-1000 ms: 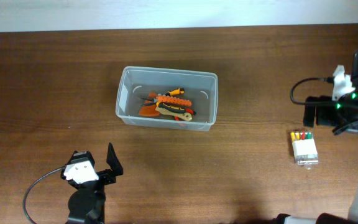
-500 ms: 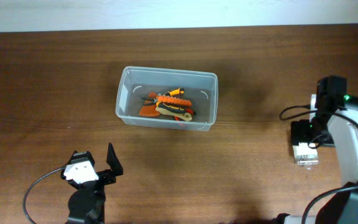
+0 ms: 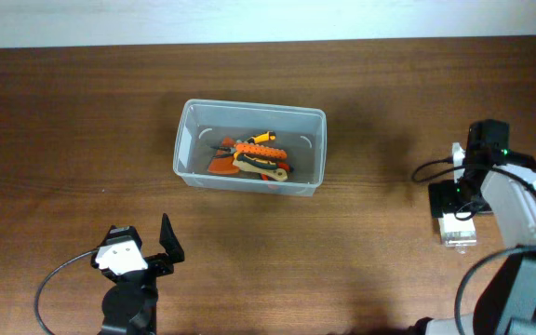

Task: Pack container
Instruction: 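Open the right gripper to drop the bit holder into the container, then move the right gripper to the clear screwdriver case and grasp it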

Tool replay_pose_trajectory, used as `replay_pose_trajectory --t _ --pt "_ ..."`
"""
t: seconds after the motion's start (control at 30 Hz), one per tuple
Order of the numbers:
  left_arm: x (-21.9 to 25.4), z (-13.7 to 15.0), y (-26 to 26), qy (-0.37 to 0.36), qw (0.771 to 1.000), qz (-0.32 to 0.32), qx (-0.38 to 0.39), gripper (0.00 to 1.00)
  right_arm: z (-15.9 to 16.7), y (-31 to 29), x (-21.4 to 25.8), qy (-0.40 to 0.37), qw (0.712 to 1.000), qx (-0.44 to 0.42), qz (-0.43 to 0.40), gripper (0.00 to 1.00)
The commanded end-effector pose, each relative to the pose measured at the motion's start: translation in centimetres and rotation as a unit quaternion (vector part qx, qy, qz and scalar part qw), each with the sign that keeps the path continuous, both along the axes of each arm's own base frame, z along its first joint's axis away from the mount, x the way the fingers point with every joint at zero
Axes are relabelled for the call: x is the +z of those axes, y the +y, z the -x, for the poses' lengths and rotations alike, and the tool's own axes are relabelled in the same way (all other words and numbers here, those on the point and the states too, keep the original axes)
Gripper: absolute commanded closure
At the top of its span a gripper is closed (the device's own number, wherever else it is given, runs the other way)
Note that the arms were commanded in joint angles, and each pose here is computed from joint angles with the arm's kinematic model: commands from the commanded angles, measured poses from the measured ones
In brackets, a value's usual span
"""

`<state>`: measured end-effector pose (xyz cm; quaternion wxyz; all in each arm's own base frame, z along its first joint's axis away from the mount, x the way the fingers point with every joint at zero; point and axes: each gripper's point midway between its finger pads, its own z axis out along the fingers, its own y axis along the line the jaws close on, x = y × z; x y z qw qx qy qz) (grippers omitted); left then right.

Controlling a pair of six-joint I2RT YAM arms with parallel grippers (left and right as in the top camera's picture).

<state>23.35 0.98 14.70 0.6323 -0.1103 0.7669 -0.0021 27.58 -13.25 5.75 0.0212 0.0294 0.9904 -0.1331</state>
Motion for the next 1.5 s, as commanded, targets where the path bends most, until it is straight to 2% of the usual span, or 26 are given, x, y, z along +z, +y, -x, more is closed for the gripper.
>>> replay_pose_trajectory --t 0.0,0.5,0.6,0.8,1.07,1.23,1.47 --pt "0.0 0.0 0.0 0.000 1.000 -0.004 -0.001 0.01 1.2 0.2 -2.4 0.032 0.999 -0.014 -0.040 0.01" --pt "0.0 0.0 0.0 0.000 1.000 -0.004 -0.001 0.01 1.8 0.3 -6.6 0.083 0.994 -0.030 -0.059 0.02" --pt "0.0 0.0 0.0 0.000 1.000 -0.004 -0.001 0.01 1.8 0.2 -6.8 0.083 0.994 -0.030 -0.059 0.12" --pt "0.0 0.0 0.0 0.000 1.000 -0.004 -0.001 0.01 1.6 0.2 -6.8 0.077 0.995 -0.042 -0.057 0.43" --pt "0.0 0.0 0.0 0.000 1.000 -0.004 -0.001 0.01 1.0 -0.1 -6.3 0.065 0.994 -0.066 -0.051 0.49" --pt "0.0 0.0 0.0 0.000 1.000 -0.004 -0.001 0.01 -1.2 -0.6 -4.0 0.041 0.995 -0.081 -0.050 0.49" --pt "0.0 0.0 0.0 0.000 1.000 -0.004 -0.001 0.01 -7.8 1.4 2.2 -0.045 0.993 -0.045 -0.098 0.49"
